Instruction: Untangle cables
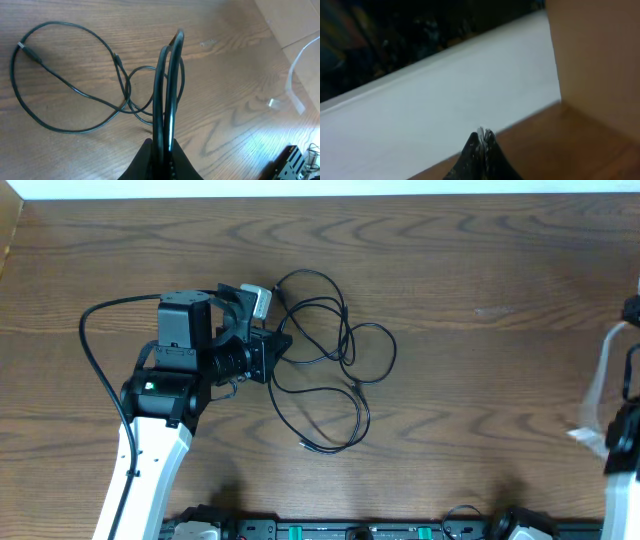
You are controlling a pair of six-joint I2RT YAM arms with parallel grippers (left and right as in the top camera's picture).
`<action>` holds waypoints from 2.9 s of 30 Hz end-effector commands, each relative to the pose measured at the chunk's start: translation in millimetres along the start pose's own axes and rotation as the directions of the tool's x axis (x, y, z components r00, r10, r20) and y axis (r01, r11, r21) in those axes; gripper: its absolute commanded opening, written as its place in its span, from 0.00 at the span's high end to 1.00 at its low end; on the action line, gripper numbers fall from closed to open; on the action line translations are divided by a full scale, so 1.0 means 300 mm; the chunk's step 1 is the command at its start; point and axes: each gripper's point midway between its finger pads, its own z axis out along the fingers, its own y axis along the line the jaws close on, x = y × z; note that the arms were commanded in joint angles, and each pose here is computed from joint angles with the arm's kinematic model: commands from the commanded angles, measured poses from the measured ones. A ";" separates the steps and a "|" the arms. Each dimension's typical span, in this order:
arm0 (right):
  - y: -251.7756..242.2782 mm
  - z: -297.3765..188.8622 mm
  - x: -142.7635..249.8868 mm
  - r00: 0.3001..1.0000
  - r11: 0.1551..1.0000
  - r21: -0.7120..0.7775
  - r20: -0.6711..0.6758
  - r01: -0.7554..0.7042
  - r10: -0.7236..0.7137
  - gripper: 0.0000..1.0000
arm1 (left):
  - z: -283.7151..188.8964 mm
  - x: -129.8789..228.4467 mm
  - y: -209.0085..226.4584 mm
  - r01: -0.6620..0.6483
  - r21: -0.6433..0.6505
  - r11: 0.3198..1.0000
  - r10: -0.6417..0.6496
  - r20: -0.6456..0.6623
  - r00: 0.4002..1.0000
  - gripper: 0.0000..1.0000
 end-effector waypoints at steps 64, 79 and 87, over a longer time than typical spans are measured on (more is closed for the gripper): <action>-0.720 0.485 -0.059 0.984 0.924 0.369 -0.172 0.105 -0.043 0.99 | 0.052 0.092 0.054 0.049 -0.023 0.999 -0.051 -0.097 0.994 0.93; -1.229 0.446 0.317 0.915 0.786 0.610 -0.367 0.099 0.169 0.99 | 0.052 0.096 0.054 0.052 -0.024 0.998 -0.054 -0.102 0.993 0.93; -1.257 0.451 0.467 0.864 0.804 0.590 -0.440 0.073 0.245 0.01 | 0.052 0.095 0.054 0.051 -0.024 0.998 -0.054 -0.101 0.993 0.93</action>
